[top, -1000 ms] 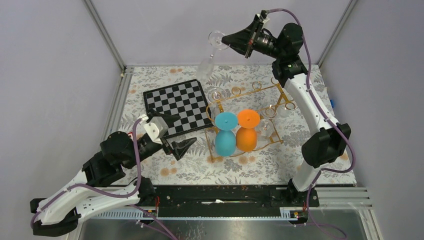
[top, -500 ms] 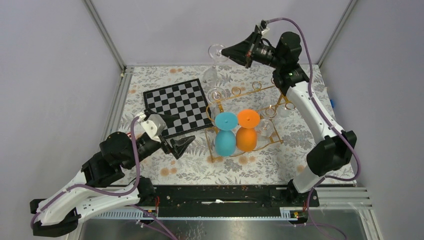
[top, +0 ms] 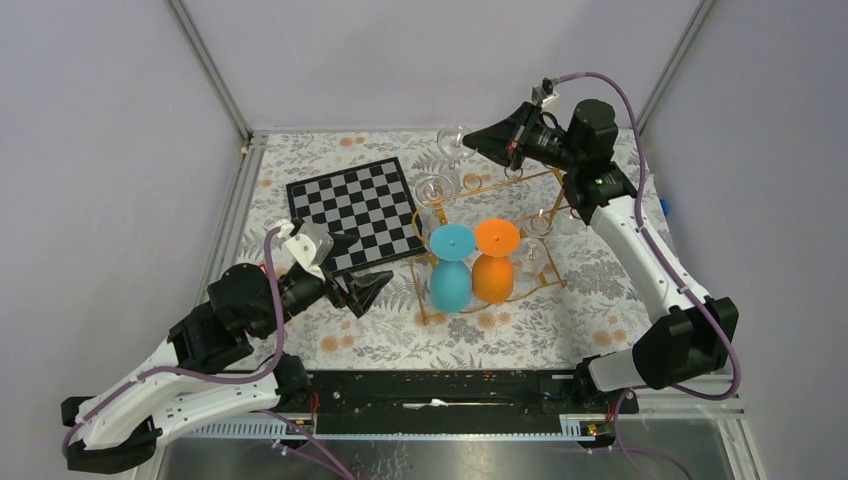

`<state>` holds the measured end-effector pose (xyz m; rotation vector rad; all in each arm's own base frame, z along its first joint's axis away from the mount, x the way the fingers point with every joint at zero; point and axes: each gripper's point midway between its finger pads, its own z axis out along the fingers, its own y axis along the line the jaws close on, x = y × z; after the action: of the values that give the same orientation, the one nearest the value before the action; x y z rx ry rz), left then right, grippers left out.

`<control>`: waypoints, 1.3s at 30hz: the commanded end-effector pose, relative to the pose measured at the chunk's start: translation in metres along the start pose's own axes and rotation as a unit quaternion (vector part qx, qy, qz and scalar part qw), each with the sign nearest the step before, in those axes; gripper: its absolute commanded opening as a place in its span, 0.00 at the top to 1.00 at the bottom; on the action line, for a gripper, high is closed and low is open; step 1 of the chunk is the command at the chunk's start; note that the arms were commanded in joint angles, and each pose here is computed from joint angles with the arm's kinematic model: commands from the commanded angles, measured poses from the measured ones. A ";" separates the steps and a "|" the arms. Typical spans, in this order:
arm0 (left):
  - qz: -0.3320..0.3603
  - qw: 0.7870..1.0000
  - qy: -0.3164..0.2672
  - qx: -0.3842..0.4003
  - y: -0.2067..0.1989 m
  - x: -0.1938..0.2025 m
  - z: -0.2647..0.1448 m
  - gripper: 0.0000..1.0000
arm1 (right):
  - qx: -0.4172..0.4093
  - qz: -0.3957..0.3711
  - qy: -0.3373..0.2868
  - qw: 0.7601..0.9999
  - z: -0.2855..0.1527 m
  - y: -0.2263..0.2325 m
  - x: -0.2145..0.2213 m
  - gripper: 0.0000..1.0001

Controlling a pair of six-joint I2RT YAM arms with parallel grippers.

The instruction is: Place the wine glass upside down on the wine glass rack

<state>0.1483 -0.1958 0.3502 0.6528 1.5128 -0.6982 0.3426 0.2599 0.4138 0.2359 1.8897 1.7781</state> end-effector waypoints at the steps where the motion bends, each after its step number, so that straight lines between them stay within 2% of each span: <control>1: -0.027 0.999 -0.016 -0.013 0.002 -0.006 0.004 0.01 | -0.017 -0.044 -0.019 0.999 -0.015 0.012 0.002 1.00; 26: -0.030 0.999 -0.006 -0.012 0.000 0.000 0.009 0.01 | 0.023 -0.031 -0.041 0.998 -0.044 -0.021 0.019 1.00; 36: -0.036 0.999 -0.001 -0.025 0.003 0.002 0.014 0.01 | 0.037 -0.014 -0.021 0.999 -0.052 -0.030 0.034 1.00; 39: -0.039 0.999 0.005 -0.035 0.005 0.004 0.017 0.01 | 0.043 -0.015 -0.019 0.999 -0.056 -0.032 0.039 0.91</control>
<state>0.1555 -0.2029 0.3363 0.6099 1.5818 -0.6994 0.3057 0.2300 0.3554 0.3528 1.9815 1.6732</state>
